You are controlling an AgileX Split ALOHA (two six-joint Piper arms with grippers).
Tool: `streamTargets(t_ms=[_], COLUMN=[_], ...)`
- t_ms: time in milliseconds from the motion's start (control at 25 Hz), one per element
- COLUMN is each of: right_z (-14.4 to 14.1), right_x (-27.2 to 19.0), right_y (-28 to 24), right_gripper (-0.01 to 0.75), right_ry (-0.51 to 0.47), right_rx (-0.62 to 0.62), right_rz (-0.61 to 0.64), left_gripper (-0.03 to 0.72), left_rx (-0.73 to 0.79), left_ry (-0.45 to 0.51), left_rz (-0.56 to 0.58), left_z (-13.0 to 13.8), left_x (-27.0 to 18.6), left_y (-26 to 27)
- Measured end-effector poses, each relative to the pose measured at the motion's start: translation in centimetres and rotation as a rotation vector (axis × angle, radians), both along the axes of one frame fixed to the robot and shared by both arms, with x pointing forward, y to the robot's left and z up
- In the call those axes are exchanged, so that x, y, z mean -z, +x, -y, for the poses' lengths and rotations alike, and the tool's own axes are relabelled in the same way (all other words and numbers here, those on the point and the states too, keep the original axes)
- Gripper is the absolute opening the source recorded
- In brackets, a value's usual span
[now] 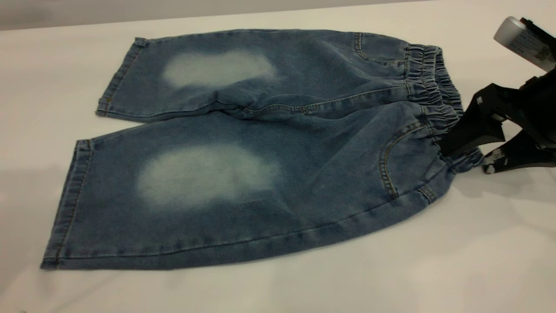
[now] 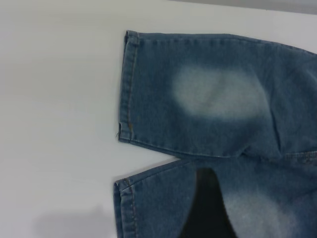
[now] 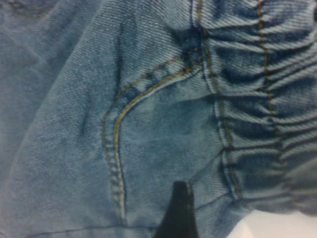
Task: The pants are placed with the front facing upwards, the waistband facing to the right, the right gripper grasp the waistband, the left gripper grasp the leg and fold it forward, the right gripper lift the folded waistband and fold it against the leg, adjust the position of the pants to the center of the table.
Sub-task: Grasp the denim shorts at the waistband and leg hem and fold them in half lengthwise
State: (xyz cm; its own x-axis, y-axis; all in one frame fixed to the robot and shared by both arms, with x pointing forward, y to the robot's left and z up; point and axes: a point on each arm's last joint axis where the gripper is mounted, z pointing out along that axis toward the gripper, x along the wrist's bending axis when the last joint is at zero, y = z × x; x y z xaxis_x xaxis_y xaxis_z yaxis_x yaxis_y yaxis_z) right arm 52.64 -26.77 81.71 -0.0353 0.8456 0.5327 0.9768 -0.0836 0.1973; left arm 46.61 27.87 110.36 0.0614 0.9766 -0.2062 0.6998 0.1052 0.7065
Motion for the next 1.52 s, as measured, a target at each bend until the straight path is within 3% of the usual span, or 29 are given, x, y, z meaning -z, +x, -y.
streamTargets(t_ms=[440, 640, 880, 1120, 1200, 1520], right_z=[-0.8, -0.8, -0.8, -0.8, -0.8, -0.7], right_x=[-0.8, -0.6, 0.4, 0.4, 0.4, -0.9], right_y=[0.6, 0.6, 0.3, 0.3, 0.2, 0.3], right_gripper=[0.568, 0.540, 0.384, 0.106, 0.048, 0.038], right_ry=[0.116, 0.119, 0.119, 0.117, 0.116, 0.096], right_rx=[-0.010, -0.009, -0.006, -0.010, -0.014, -0.037], right_rz=[0.067, 0.060, 0.019, 0.017, 0.017, 0.041], left_gripper=[0.469, 0.469, 0.469, 0.469, 0.469, 0.469], left_rx=[0.000, 0.000, 0.000, 0.000, 0.001, 0.031], left_ry=[0.000, 0.000, 0.000, 0.000, 0.000, 0.003], left_rz=[0.001, 0.001, 0.002, 0.001, -0.004, -0.114], left_z=[0.0, 0.0, 0.0, 0.0, 0.0, 0.2], left_x=[0.0, 0.0, 0.0, 0.0, 0.0, 0.7], left_y=[0.0, 0.0, 0.0, 0.0, 0.0, -0.8])
